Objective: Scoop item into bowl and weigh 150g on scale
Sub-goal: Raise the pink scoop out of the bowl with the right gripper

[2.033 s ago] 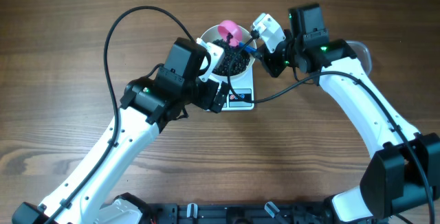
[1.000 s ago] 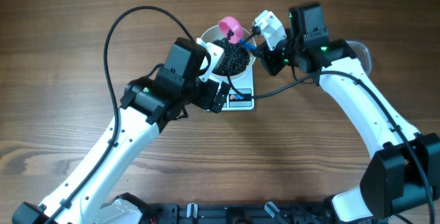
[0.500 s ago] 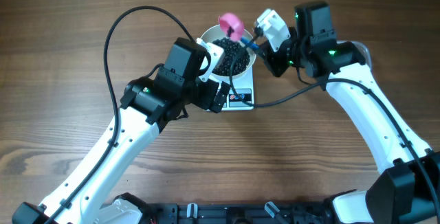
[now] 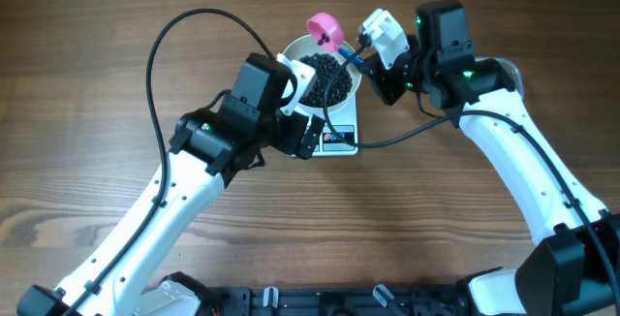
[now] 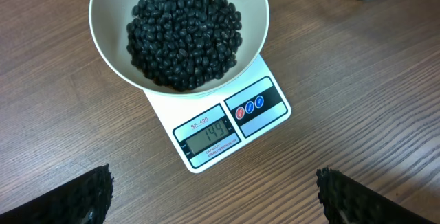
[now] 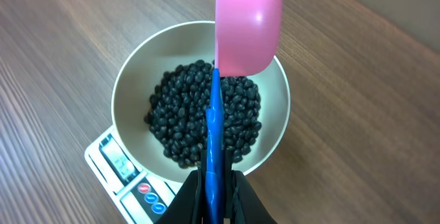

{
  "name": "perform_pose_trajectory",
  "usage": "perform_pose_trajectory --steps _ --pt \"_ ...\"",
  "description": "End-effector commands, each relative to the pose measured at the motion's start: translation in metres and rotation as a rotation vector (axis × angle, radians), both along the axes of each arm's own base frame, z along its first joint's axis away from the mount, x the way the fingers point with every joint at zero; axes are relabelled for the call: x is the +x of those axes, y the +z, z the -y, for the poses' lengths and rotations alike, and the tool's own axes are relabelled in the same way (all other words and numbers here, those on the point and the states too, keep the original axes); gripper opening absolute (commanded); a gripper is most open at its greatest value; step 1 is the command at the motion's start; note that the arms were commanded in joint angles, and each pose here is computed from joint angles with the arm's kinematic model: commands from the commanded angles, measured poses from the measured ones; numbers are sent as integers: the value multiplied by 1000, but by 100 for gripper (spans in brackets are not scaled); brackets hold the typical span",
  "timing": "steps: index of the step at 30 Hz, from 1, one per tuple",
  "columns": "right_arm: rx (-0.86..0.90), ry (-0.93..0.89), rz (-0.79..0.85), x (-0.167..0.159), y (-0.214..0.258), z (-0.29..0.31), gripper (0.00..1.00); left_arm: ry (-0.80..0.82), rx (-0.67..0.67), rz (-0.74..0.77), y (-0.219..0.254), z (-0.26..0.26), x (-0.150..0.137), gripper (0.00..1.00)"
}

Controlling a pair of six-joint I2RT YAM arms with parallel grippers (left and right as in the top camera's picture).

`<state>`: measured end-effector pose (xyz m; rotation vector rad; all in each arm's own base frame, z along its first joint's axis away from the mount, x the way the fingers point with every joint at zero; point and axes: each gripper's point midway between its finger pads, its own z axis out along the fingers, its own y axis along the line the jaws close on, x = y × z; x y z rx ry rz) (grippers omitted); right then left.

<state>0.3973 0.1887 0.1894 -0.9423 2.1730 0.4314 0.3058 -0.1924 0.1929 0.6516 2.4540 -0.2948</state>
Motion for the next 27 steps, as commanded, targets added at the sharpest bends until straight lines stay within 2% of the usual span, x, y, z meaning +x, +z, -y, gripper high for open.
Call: perform_pose_trajectory --steps 1,27 --pt "65 -76 -42 -1 8 -1 4 -25 2 -9 -4 3 -2 100" --pt "170 -184 -73 7 21 -2 4 -25 2 -9 -4 3 -2 100"
